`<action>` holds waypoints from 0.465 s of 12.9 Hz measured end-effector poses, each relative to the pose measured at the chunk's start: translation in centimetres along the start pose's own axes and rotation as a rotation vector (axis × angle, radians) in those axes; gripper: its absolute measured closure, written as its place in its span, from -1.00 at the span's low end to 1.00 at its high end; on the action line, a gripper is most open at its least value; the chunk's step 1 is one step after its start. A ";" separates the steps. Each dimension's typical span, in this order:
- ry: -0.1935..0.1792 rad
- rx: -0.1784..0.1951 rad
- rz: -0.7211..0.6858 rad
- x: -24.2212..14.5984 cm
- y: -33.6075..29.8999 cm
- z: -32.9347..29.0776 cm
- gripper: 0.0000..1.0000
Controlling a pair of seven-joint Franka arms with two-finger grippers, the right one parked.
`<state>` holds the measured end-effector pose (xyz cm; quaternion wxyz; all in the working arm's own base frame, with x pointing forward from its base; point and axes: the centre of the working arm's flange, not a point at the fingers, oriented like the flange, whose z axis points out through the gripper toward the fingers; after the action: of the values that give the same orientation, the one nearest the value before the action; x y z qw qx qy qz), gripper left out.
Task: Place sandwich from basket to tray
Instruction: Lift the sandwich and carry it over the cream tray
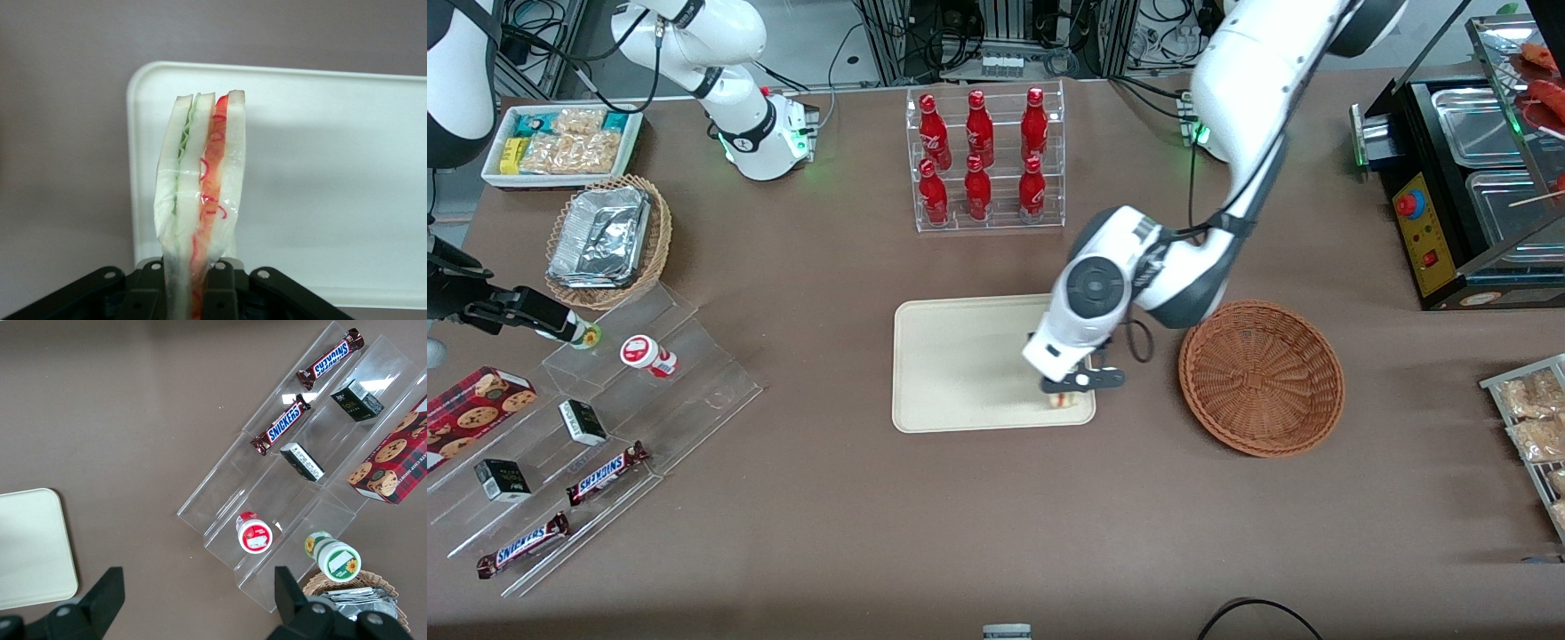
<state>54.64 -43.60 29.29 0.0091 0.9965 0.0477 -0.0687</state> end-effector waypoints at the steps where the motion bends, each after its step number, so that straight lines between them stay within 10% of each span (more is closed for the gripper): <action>1: 0.004 0.003 -0.007 -0.7 1.3 0.4 0.65; 6: 0.035 0.038 -0.043 -3.4 6.6 3.4 0.65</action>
<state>51.42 -50.55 26.50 -0.0123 0.9962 0.0679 -0.0522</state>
